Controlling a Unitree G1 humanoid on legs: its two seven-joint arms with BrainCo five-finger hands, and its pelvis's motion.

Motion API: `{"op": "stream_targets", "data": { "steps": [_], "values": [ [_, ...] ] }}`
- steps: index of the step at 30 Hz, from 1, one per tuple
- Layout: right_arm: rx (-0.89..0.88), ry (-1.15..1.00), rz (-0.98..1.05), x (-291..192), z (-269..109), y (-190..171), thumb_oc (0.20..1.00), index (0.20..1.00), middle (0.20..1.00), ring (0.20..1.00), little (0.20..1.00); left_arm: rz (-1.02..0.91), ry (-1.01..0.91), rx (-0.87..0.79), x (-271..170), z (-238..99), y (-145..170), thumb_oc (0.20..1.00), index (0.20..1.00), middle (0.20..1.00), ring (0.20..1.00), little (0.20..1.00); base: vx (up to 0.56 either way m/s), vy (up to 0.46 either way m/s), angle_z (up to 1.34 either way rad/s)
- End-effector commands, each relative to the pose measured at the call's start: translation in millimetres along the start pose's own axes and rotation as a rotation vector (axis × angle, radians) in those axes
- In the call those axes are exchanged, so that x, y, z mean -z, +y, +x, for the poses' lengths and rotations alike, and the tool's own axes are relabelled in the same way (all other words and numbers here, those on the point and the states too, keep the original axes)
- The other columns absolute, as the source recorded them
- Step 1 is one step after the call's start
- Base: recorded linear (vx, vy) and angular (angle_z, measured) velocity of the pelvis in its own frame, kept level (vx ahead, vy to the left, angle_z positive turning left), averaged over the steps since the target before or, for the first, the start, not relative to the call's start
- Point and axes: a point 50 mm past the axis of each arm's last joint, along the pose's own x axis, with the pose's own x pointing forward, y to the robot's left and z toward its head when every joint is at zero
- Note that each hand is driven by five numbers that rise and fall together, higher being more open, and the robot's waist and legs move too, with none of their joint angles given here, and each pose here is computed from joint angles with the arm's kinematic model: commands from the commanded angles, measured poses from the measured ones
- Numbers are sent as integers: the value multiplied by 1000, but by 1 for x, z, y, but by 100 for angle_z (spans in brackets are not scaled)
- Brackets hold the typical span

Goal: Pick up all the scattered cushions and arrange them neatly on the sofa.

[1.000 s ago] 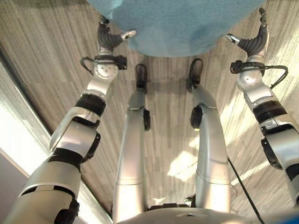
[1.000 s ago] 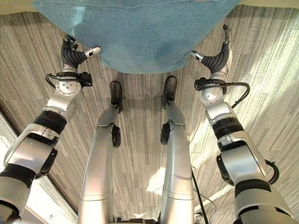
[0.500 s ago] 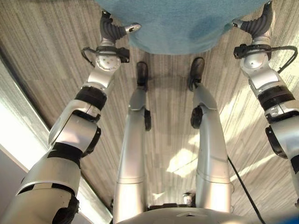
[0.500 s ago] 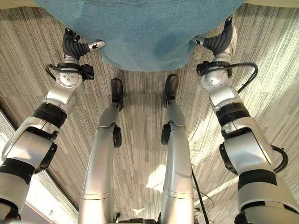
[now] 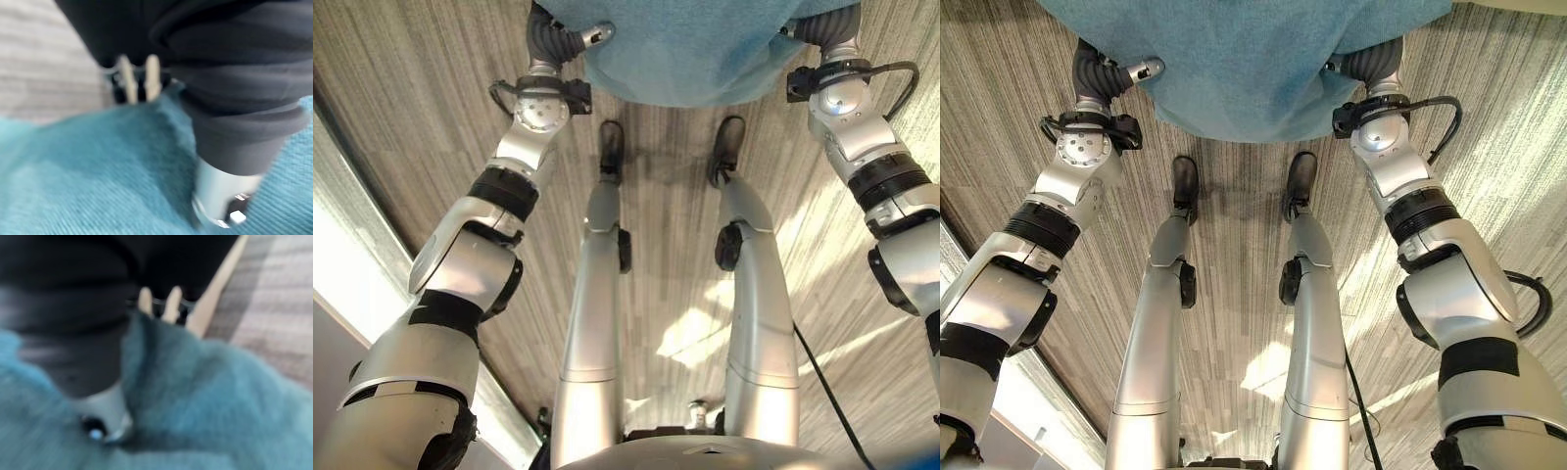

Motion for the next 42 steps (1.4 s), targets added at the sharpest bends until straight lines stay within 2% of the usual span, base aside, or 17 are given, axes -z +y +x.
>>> {"op": "stream_targets", "data": {
  "steps": [1,7,10,12,22,27,32,42],
  "values": [
    [-300,-178,201,-29,-34,79,200,200,200,200,200,-213,-97,118,1,-22,-28,200,200,200,200,200,-27,16,4],
    [-263,-160,217,-9,-46,64,200,200,200,200,200,-264,-87,148,14,-39,-29,200,200,200,200,200,-16,1,1],
    [-238,-113,241,23,-77,52,200,200,200,200,200,-358,-36,199,41,-76,-39,200,200,200,200,200,-39,-40,6],
    [-234,-112,250,27,-85,50,200,200,200,200,200,-364,-31,219,44,-84,-41,200,200,200,200,200,-11,-21,1],
    [-246,38,271,77,-163,36,200,200,200,200,200,-338,61,317,81,-151,-31,200,200,200,200,200,2,-58,5],
    [-249,134,274,96,-202,23,200,200,200,200,200,-232,124,327,98,-186,-14,200,200,200,200,200,143,-85,10],
    [-245,204,255,108,-225,14,200,200,200,200,200,-211,206,294,113,-205,0,200,200,200,200,200,90,-127,19],
    [-192,317,250,125,-249,-4,200,200,200,200,200,-215,309,284,129,-228,2,200,200,200,200,200,105,-44,19]
  ]
}}
